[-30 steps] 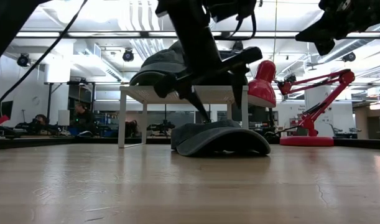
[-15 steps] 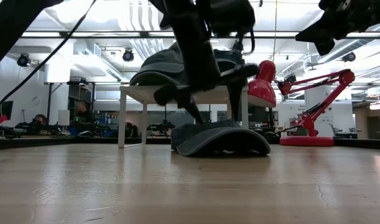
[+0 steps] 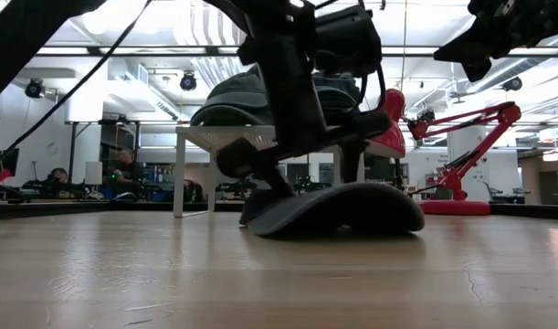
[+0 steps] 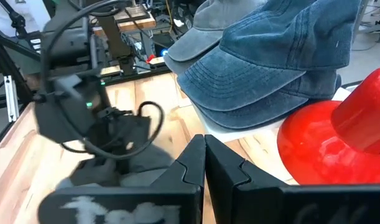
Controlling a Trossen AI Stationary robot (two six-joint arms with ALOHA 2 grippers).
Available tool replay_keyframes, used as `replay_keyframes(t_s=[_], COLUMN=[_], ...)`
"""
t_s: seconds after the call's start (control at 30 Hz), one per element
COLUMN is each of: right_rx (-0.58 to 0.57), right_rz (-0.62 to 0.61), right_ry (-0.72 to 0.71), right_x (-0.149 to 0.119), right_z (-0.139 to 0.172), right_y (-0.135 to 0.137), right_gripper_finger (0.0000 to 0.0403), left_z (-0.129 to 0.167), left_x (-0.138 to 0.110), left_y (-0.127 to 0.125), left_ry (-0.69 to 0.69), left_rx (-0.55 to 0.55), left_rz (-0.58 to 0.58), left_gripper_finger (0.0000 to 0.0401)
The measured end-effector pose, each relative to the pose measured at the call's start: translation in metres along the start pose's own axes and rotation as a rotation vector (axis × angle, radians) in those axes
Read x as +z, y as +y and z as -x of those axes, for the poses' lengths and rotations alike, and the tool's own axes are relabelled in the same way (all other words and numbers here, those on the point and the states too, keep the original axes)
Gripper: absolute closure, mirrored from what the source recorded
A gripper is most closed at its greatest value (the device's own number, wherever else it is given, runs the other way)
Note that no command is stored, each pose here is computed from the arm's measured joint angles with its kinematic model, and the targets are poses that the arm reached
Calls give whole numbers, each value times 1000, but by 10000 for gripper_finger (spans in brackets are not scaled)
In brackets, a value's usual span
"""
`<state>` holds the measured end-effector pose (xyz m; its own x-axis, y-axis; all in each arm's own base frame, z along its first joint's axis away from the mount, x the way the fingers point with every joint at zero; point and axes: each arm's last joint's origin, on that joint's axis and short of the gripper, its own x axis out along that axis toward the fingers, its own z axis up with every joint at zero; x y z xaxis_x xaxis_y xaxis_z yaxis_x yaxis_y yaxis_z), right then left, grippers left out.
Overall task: Pick & Place hat
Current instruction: Stack the bottom light gray cap on the top of the other light gray cap on the shelf
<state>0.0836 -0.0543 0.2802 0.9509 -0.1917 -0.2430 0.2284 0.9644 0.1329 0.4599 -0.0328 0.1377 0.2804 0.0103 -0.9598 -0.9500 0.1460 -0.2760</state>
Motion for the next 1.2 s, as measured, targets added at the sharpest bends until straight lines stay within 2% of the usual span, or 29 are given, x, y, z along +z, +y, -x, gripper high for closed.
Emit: replay_keyframes(t_s=[0.17,0.33,0.5,0.73,0.9,1.07,1.2], right_rx=[0,0,0,0,0,0,0], right_rz=[0,0,0,0,0,1,4], right_ry=[0,0,0,-1,-1,0,0], right_x=[0,0,0,0,0,0,0], right_z=[0,0,0,0,0,0,0], right_y=[0,0,0,0,0,0,0], right_gripper_finger=[394,394,394,394,394,394,394], left_z=[2,6,9,16,34,66,109], left_x=[-30,-64,-88,-95,-93,-91,-93], left_y=[10,23,28,28,26,31,37], left_ry=[62,95,86,39,4,-44,-61], left_rx=[111,243,282,261,218,237,245], left_rz=[3,26,63,73,55,32,25], left_gripper_finger=[142,185,240,327,384,388,389])
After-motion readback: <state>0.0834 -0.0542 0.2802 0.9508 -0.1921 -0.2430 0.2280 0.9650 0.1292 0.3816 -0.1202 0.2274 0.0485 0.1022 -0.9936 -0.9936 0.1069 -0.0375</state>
